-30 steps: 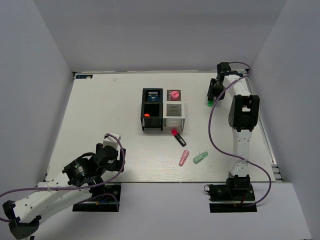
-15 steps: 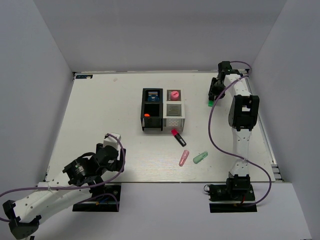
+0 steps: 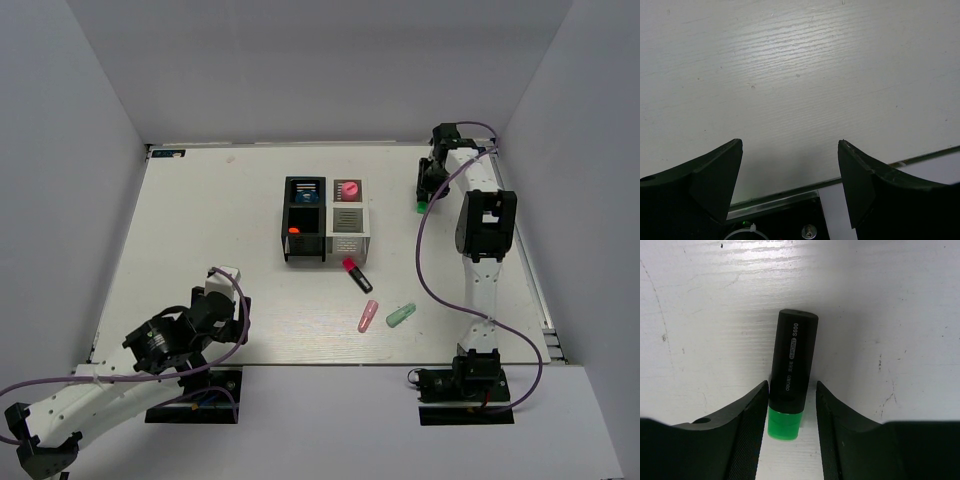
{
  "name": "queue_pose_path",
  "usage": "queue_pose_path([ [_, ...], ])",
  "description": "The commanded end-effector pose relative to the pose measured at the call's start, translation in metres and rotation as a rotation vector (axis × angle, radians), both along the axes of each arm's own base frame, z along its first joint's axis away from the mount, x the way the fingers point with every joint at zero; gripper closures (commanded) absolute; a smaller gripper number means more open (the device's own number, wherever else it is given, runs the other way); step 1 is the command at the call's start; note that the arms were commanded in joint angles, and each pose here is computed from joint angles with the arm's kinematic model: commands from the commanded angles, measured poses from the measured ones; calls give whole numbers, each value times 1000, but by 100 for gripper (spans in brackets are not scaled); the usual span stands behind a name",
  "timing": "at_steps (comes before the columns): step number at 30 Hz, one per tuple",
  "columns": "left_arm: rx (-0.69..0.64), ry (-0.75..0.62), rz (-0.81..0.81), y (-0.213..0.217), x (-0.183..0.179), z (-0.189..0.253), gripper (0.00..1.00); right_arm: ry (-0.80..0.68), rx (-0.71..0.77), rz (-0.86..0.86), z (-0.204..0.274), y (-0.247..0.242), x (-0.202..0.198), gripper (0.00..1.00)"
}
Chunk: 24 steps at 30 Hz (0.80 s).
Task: Sort the stationery into containers
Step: Pick up the pen from the center of the board.
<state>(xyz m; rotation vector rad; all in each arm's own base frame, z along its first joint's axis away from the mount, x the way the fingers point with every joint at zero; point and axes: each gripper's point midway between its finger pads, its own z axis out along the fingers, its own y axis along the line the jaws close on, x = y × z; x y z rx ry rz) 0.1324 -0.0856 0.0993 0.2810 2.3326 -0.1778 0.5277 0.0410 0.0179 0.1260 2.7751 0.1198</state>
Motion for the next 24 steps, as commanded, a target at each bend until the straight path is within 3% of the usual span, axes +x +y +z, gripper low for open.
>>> queue_pose_path([
  [1, -17, -15, 7, -1, 2, 2, 13, 281, -56, 40, -45, -10, -65, 54],
  [6, -23, -19, 6, -2, 3, 3, 13, 301, -65, 65, -49, -11, -70, 54],
  [9, -28, -20, 5, -2, 2, 4, 13, 312, -55, 75, -51, -10, -72, 61],
  [16, -26, -19, 3, -2, 2, 3, 13, 341, 32, 111, -57, 3, -81, 100],
  [24, -24, -17, 3, -2, 2, 3, 13, 272, 248, 253, -13, 39, -97, 100],
])
